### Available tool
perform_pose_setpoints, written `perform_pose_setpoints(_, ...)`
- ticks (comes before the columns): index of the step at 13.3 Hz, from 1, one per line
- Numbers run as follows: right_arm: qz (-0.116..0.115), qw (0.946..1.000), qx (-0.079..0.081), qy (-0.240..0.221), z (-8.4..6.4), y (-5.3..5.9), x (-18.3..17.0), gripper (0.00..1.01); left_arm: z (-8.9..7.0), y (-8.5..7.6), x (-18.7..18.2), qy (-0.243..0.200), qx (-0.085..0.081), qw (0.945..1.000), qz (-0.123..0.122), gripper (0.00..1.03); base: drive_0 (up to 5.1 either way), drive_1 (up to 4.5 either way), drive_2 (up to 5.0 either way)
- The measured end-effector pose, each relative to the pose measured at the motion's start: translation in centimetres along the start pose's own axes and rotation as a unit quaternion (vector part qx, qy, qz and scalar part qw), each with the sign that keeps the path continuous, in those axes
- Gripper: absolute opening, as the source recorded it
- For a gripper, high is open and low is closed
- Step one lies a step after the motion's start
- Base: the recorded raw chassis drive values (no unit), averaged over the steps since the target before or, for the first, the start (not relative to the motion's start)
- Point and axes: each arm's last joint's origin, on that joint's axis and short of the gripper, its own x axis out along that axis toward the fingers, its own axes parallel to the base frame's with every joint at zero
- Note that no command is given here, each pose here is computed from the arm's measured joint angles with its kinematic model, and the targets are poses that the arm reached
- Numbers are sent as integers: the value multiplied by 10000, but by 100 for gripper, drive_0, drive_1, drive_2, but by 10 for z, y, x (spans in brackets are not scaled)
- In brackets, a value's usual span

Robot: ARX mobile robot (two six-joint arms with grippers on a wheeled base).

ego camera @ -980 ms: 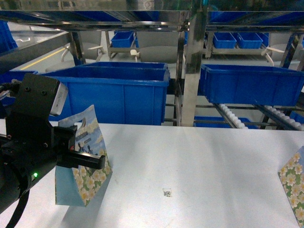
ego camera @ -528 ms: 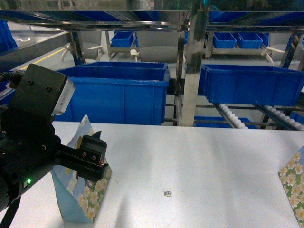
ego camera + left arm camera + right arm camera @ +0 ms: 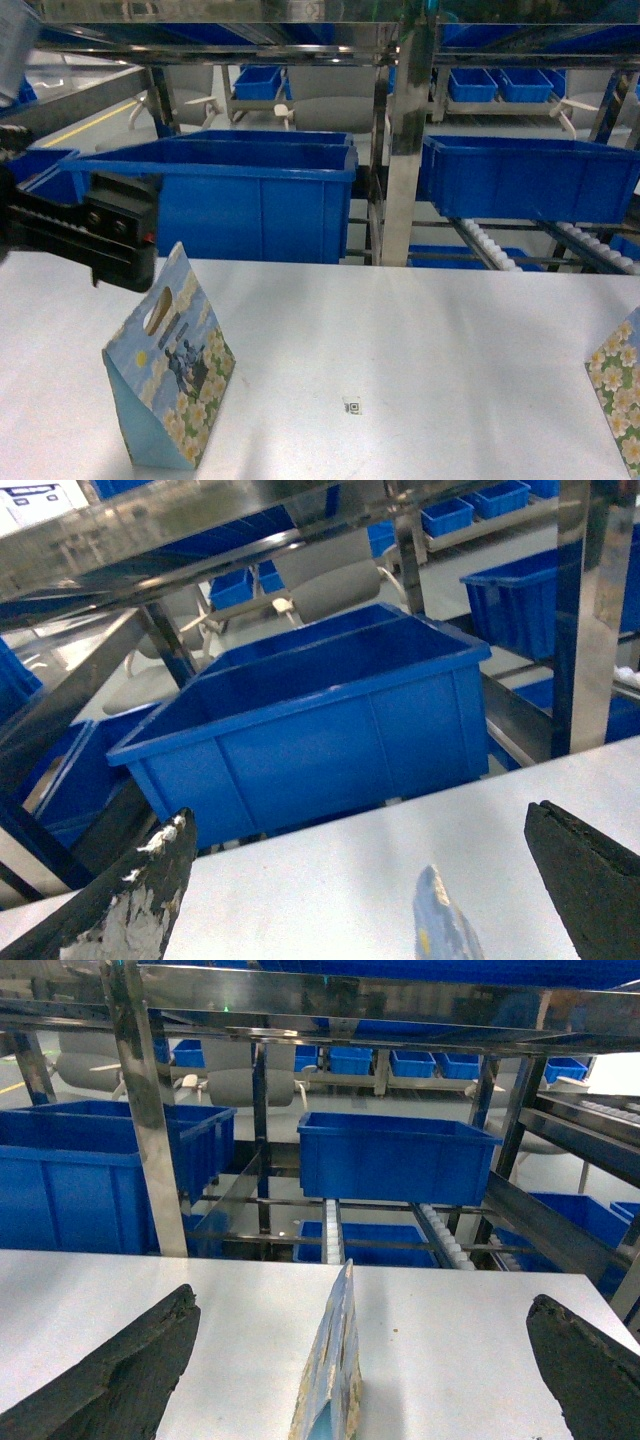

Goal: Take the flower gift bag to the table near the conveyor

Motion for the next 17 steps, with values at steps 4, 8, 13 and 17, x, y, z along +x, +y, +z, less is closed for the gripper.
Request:
perform_pose_setpoints(4,2,10000,0,4,0,0,0,98,15,41,-26,-156,-195,9991,340,98,0,0,0)
perform_pose_setpoints(8,0,10000,0,2,0,0,0,98,22,65,-64,-211,-265,9984,445,98,0,0,0)
perform_pose_setpoints(13,6,10000,4,-15,0,0,0,98,21,65,-87,-264,-382,9981,401,98,0,0,0)
perform_pose_setpoints(17,341,9992,-11,-187,-11,16,-10,44,4,57,-105,-296,-1267,9903,493,51,0,0,0)
